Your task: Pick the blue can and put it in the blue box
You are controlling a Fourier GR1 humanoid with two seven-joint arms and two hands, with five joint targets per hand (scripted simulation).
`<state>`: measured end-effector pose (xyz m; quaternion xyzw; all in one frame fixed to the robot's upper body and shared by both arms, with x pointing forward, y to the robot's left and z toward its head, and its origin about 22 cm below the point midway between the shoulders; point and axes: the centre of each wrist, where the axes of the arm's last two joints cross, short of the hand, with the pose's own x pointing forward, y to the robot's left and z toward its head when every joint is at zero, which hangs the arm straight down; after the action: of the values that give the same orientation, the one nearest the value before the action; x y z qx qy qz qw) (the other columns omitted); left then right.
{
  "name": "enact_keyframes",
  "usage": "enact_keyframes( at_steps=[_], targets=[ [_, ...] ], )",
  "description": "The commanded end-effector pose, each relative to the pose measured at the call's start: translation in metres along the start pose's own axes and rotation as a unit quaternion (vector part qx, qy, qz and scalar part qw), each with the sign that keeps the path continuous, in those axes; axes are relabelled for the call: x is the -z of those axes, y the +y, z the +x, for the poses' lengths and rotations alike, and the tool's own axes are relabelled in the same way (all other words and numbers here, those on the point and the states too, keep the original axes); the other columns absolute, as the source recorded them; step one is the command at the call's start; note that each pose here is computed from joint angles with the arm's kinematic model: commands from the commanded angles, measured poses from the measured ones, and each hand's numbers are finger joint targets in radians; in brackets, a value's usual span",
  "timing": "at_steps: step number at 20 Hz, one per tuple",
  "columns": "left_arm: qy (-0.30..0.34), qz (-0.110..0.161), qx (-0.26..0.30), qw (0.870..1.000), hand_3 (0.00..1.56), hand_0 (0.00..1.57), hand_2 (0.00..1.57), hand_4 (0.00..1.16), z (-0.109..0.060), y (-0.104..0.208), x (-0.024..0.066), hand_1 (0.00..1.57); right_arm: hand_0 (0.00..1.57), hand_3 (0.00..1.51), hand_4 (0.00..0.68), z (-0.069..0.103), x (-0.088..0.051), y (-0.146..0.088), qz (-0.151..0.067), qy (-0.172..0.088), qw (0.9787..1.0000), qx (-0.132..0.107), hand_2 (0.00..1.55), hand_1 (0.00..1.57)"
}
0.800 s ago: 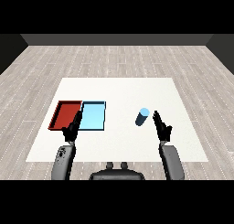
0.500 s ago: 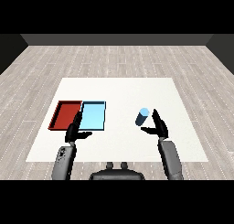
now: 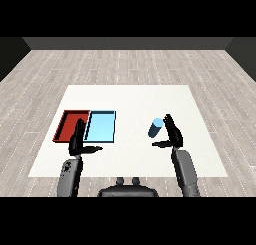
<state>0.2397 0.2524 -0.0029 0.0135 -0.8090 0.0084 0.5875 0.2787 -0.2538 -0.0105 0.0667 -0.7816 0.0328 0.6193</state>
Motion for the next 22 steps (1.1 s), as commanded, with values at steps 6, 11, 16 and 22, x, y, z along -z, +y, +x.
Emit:
enact_keyframes(
  at_steps=[6, 11, 16, 22],
  targets=[
    [-0.011, 0.003, -0.005, 1.000, 0.00, 0.00, 0.00, 0.00, -0.005, -0.004, -0.0069, 0.00, 0.00, 0.00, 0.000, -0.017, 0.009, -0.021, -0.001, -0.015, 0.9998, 0.012, 0.00, 0.00],
    [-0.021, 0.008, 0.007, 1.000, 0.00, 0.00, 0.00, 0.00, 0.014, 0.014, 0.0161, 0.00, 0.00, 0.00, 0.000, 0.001, 0.010, -0.015, -0.001, -0.016, 0.9998, 0.007, 0.00, 0.00],
    [-0.023, 0.003, 0.000, 1.000, 0.00, 0.00, 0.00, 0.00, -0.016, -0.012, -0.0086, 0.00, 0.00, 0.00, 0.000, -0.018, -0.003, -0.026, -0.007, -0.004, 0.9999, 0.008, 0.00, 0.00],
    [-0.030, 0.007, 0.023, 0.999, 0.00, 0.00, 0.00, 0.00, -0.008, -0.011, 0.0007, 0.00, 0.00, 0.00, 0.000, -0.007, 0.000, -0.022, -0.010, 0.008, 0.9999, 0.009, 0.00, 0.00]
  ],
)
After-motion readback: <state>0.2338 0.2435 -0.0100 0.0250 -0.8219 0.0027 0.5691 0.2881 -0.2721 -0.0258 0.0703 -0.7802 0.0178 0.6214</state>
